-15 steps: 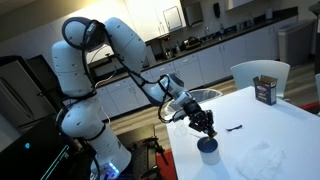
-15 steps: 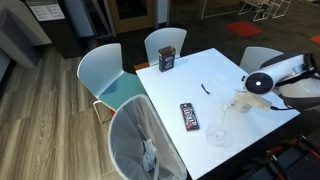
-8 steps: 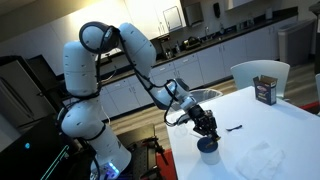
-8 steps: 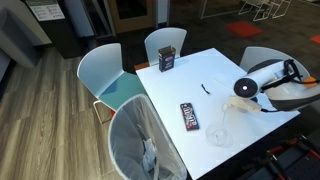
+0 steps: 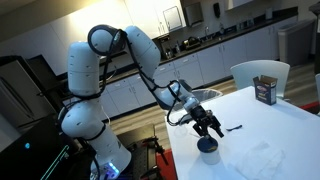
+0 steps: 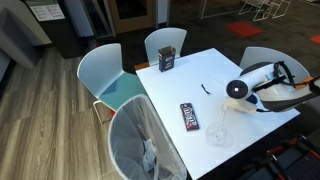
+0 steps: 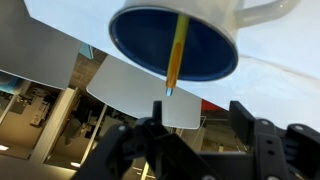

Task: Pick up the pen from the table and put it in the white cup.

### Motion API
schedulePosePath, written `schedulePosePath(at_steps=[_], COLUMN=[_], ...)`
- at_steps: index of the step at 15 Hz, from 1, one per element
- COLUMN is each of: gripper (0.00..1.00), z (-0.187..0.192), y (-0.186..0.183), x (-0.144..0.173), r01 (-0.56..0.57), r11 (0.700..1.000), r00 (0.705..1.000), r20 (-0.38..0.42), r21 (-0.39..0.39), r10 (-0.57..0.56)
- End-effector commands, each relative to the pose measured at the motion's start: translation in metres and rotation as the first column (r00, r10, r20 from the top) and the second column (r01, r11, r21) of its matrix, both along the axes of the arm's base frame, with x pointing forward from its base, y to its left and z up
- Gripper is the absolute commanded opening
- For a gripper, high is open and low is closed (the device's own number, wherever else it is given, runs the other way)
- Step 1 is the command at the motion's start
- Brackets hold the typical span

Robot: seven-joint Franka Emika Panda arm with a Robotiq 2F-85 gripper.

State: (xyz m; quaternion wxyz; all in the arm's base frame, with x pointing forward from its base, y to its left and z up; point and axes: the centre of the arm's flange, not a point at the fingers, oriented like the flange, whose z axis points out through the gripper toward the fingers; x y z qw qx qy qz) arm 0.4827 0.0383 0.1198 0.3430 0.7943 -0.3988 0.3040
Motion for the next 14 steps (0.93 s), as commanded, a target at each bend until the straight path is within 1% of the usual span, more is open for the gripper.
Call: schedulePosePath(at_steps=[1, 2, 4, 6, 9, 12, 13, 14], gripper=[0.99, 1.00, 1.00, 1.00, 1.00, 1.00, 1.00, 1.00], z=[0.039, 0.051, 0.073, 0.096, 0.125, 0.143, 0.126, 0.130], y=[0.005, 0.005, 0.006, 0.007, 0.007, 0.007, 0.009, 0.009], x=[0.002, 0.002, 0.003, 0.003, 0.003, 0.004, 0.014, 0.014], r01=[-0.006, -0.005, 0.033, 0.055, 0.081, 0.088, 0.088, 0.086], r11=[1.000, 0.998, 0.991, 0.984, 0.975, 0.967, 0.972, 0.971], r00=[1.000, 1.000, 0.998, 0.995, 0.991, 0.989, 0.991, 0.991], r20=[0.005, -0.001, -0.057, -0.089, -0.119, -0.135, -0.120, -0.116], r21=[0.027, 0.055, 0.126, 0.168, 0.206, 0.238, 0.219, 0.222], r10=[0.006, 0.005, -0.026, -0.040, -0.057, -0.057, -0.062, -0.061])
